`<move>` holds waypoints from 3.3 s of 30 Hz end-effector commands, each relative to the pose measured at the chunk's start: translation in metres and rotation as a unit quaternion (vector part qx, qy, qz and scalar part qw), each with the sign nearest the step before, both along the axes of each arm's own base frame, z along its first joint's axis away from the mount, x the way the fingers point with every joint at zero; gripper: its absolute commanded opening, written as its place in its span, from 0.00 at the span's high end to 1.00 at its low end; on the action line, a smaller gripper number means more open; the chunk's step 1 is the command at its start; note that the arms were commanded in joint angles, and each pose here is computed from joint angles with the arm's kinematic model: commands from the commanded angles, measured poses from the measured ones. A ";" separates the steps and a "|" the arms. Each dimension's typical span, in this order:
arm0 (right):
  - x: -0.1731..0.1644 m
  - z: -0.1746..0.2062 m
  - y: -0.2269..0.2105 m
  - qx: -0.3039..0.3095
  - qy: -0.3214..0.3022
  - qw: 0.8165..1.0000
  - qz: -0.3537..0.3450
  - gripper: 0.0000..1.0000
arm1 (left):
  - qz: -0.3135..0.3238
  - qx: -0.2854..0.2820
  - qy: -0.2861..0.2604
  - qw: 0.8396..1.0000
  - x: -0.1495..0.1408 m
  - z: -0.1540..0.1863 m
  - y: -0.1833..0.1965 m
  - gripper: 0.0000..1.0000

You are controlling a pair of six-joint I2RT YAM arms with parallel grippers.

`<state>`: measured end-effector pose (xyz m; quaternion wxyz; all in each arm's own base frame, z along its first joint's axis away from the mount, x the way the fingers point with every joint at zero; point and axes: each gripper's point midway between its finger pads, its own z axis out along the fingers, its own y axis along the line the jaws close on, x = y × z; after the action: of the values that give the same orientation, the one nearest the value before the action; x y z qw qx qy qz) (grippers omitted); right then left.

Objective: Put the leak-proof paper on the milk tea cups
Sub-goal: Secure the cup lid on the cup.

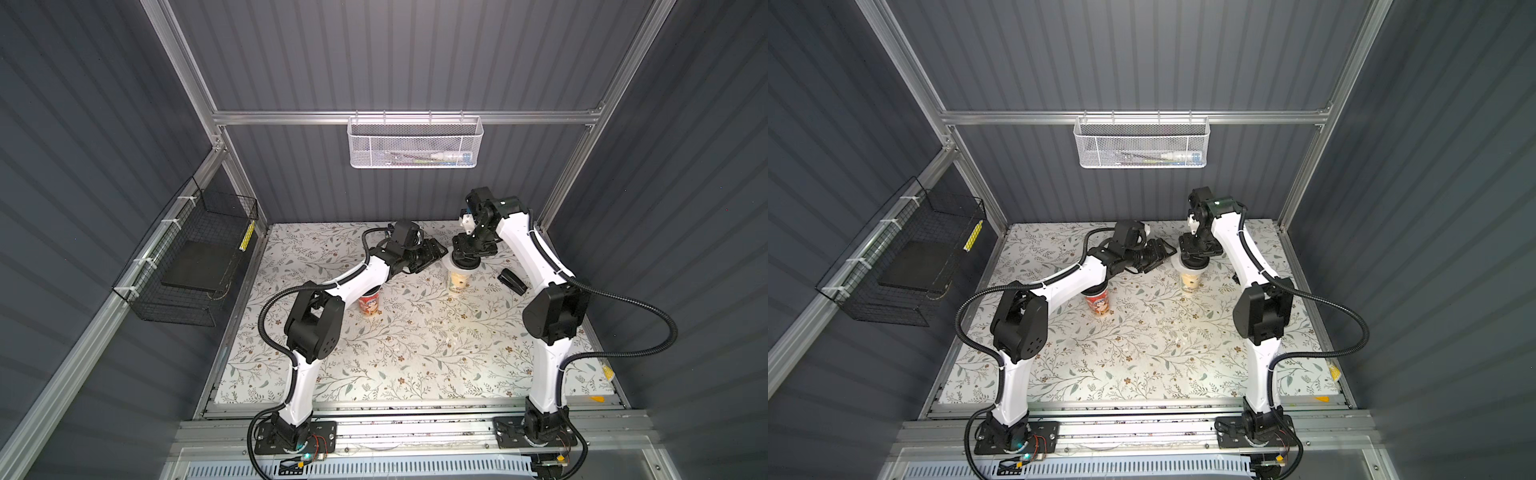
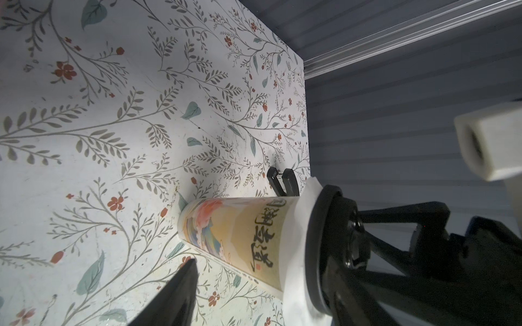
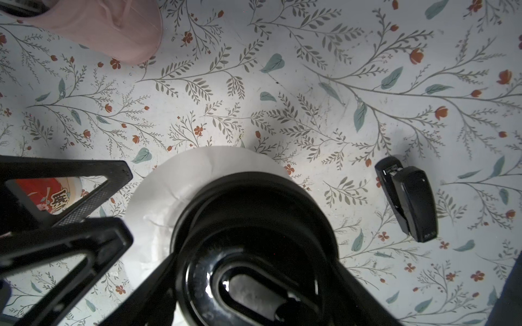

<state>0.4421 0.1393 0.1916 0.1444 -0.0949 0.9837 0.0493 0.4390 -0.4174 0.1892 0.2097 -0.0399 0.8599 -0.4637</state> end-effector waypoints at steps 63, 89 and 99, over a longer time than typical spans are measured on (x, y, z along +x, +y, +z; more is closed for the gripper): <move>-0.013 -0.017 -0.001 -0.056 0.017 0.998 0.020 0.21 | 0.000 -0.007 -0.001 1.000 0.002 0.003 0.000 0.29; -0.047 -0.077 -0.020 -0.065 0.091 0.994 0.019 0.19 | -0.013 -0.005 -0.012 1.000 0.008 0.009 0.003 0.29; -0.055 -0.092 -0.014 -0.046 0.103 0.993 0.044 0.19 | -0.073 -0.022 -0.015 0.997 0.009 0.021 -0.005 0.29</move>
<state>0.4413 0.1421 0.1864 0.2193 -0.1322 0.9659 0.0376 0.4521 -0.4169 0.2132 0.2083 -0.0064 0.8463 -0.4903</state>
